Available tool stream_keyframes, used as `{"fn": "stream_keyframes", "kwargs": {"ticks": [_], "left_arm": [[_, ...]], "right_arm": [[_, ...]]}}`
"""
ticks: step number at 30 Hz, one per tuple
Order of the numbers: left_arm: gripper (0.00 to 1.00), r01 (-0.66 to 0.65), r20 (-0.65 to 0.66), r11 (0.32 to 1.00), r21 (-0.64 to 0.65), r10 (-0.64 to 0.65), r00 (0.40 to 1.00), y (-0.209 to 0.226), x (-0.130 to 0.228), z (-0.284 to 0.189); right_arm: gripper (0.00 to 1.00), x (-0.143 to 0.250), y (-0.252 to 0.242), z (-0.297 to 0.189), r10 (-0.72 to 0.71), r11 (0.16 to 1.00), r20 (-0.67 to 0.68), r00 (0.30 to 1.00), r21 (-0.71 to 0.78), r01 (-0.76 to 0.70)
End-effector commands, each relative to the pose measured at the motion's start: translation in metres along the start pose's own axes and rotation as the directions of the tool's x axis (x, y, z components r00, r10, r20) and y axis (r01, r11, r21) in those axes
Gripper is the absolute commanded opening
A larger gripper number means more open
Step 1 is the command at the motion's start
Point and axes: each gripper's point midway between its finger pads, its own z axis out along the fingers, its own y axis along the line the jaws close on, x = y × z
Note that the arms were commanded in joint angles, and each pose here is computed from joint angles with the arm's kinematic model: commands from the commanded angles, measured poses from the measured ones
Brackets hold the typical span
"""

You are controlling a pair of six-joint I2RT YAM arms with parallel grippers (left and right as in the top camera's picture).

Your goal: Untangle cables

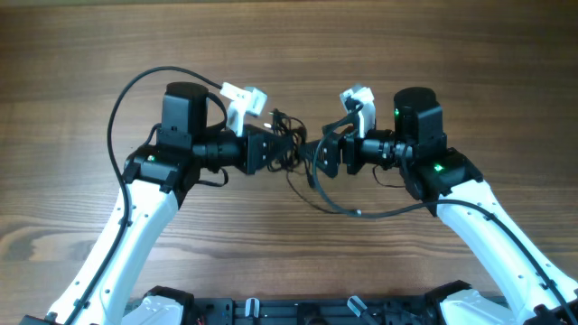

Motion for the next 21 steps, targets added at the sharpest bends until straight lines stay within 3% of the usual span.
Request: {"fn": "stream_keyframes", "kwargs": {"ticks": [1,3,8,14,18,21], "left_arm": [[0.04,-0.166,-0.005,0.969,0.182,0.170,0.986,-0.029,0.008,-0.003],[0.04,-0.156,-0.011,0.971,0.182,0.161,0.987,-0.029,0.009,-0.003],[0.04,-0.158,-0.007,0.957,0.244,0.164,0.986,-0.040,0.010,-0.006],[0.04,-0.142,-0.015,0.954,0.265,0.151,0.988,-0.043,0.013,-0.006],[0.04,-0.163,-0.008,0.939,0.302,0.174,0.985,-0.050,0.014,-0.008],[0.04,-0.167,-0.009,0.938,0.304,0.178,0.984,-0.050,0.014,-0.007]], "right_arm": [[1.00,0.001,0.000,-0.004,-0.350,0.937,-0.022,0.936,0.009,0.350],[0.98,0.007,-0.002,-0.003,-0.369,0.929,-0.046,0.928,0.001,0.370],[0.80,0.010,-0.001,0.001,-0.379,0.925,-0.046,0.924,-0.027,0.378],[0.66,0.001,0.034,-0.003,-0.450,0.868,0.069,0.890,-0.200,0.454],[0.27,0.002,0.042,-0.005,-0.445,0.857,0.086,0.891,-0.247,0.452],[0.13,0.003,0.042,-0.005,-0.441,0.860,0.082,0.894,-0.249,0.446]]}}
